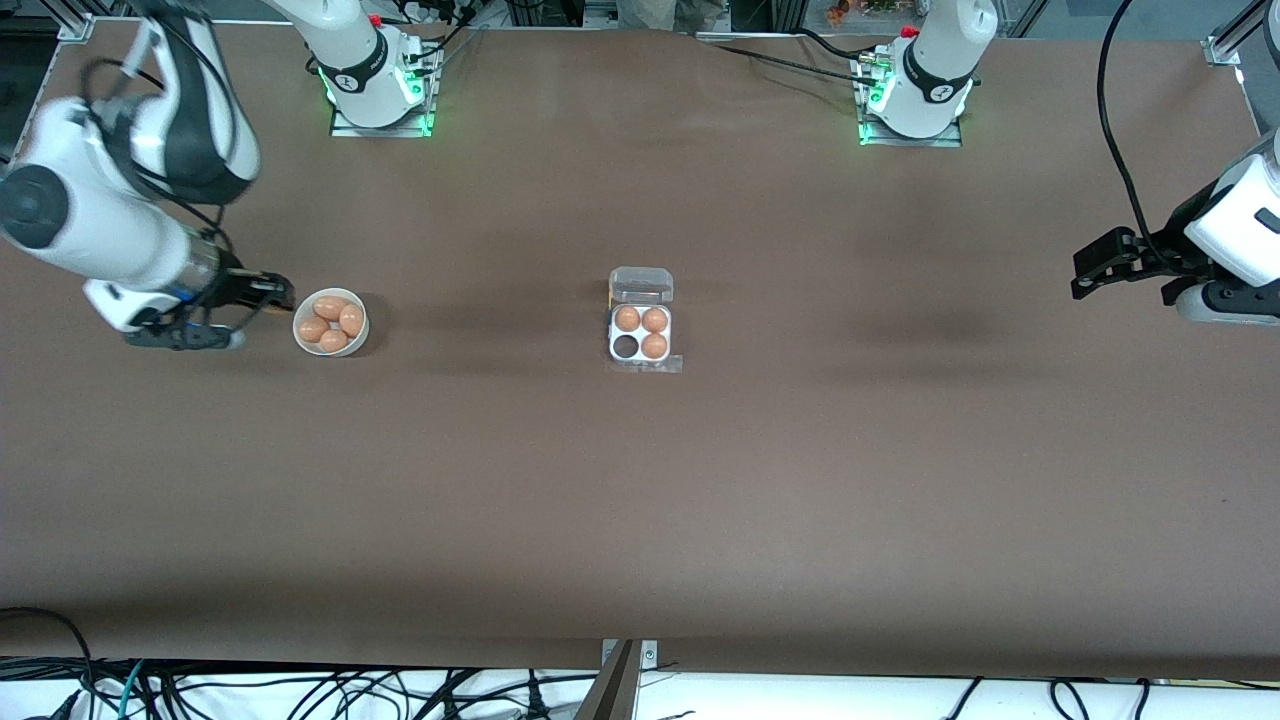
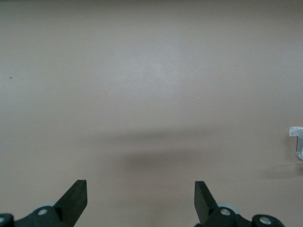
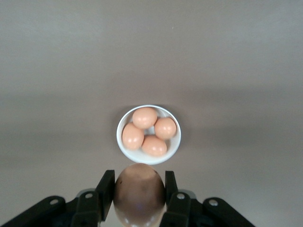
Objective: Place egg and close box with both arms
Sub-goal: 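Carry the egg to the clear carton and lower it into the empty slot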
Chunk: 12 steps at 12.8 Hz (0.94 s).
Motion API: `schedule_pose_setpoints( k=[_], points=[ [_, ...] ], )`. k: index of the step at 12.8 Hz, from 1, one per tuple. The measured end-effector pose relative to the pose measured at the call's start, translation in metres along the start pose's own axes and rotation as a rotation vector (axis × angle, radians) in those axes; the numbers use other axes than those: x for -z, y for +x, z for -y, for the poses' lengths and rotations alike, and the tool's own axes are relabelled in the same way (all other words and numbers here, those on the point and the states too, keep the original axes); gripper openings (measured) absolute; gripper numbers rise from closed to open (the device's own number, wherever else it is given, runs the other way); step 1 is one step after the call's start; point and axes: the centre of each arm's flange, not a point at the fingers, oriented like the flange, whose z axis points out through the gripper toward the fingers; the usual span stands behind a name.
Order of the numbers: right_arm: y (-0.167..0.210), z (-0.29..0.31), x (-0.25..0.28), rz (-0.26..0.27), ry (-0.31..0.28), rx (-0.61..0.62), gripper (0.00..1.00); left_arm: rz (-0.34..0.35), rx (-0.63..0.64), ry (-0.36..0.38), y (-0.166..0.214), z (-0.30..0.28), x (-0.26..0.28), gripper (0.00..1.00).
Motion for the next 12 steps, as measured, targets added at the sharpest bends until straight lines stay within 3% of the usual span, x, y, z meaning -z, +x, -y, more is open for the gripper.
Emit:
schedule_pose_setpoints(
  k=[2, 6, 9, 12],
  points=[
    [-0.004, -0.001, 0.062, 0.012, 0.0, -0.002, 0.47, 0.0, 0.0, 0.0, 0.0, 0.0, 0.0, 1.0],
    [-0.018, 0.002, 0.16, -0.019, 0.002, -0.012, 0.47, 0.0, 0.0, 0.0, 0.0, 0.0, 0.0, 1.0],
    [-0.001, 0.048, 0.145, 0.012, 0.028, -0.054, 0.47, 0.0, 0.0, 0.0, 0.0, 0.0, 0.0, 1.0],
    [0.023, 0.144, 0.106, 0.021, 0.092, -0.068, 0.47, 0.0, 0.001, 0.0, 0.0, 0.0, 0.0, 1.0]
  ],
)
